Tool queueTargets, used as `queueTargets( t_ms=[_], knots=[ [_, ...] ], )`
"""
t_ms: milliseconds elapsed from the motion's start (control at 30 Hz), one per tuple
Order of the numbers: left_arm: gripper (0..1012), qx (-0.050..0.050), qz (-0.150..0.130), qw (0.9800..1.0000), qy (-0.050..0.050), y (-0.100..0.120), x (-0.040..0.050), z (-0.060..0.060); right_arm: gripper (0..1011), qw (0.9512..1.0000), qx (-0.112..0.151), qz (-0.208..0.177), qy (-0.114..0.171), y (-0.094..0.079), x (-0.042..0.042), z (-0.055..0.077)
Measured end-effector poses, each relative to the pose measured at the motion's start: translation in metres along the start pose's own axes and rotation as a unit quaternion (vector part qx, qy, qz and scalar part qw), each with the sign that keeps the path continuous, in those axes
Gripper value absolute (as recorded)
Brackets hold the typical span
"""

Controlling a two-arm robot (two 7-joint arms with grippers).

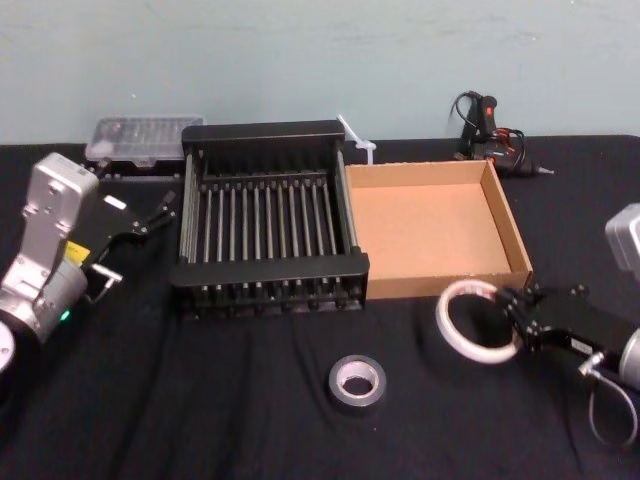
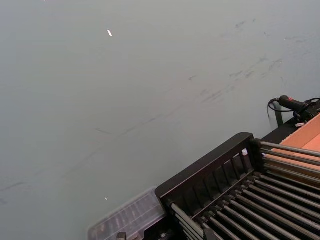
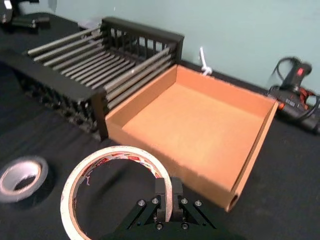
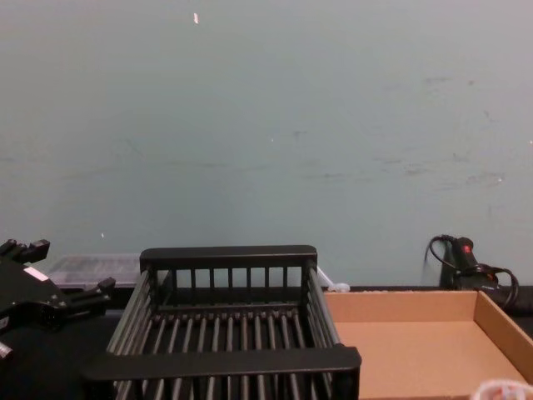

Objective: Pick up the white tape and place it into the black box , Pick up the silver tape and place it into the brown box.

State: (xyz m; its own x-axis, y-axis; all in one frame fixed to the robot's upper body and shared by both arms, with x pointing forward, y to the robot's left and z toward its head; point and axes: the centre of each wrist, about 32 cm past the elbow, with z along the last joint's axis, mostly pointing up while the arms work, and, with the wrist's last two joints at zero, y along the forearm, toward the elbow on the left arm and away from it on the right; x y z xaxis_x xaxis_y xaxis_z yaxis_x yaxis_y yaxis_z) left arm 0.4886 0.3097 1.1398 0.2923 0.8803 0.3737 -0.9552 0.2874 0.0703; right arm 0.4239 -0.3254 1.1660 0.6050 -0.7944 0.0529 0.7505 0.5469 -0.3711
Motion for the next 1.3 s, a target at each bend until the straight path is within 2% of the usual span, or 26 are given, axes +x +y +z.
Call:
queueTargets(
  t_ms=[267,467,733,1067,1300],
  knots=[
    [1001,0.0,0.0,1.0,0.0,0.0,0.0,0.0,80,0.9995,0.024,-0.011,-0.018,0.016,0.0051,0.014],
    [1001,0.0,0.0,1.0,0.0,0.0,0.0,0.0,80,0.998,0.042,-0.017,-0.044,0.04,0.0088,0.027],
    [1001,0.0,0.0,1.0,0.0,0.0,0.0,0.0,80,0.9956,0.066,-0.013,-0.065,0.068,0.011,0.044],
    [1001,0.0,0.0,1.0,0.0,0.0,0.0,0.0,80,0.9936,0.081,0.005,-0.078,0.095,0.0088,0.06],
    [1001,0.0,0.0,1.0,0.0,0.0,0.0,0.0,80,0.9918,0.088,0.026,-0.089,0.113,0.0012,0.07]
  ],
)
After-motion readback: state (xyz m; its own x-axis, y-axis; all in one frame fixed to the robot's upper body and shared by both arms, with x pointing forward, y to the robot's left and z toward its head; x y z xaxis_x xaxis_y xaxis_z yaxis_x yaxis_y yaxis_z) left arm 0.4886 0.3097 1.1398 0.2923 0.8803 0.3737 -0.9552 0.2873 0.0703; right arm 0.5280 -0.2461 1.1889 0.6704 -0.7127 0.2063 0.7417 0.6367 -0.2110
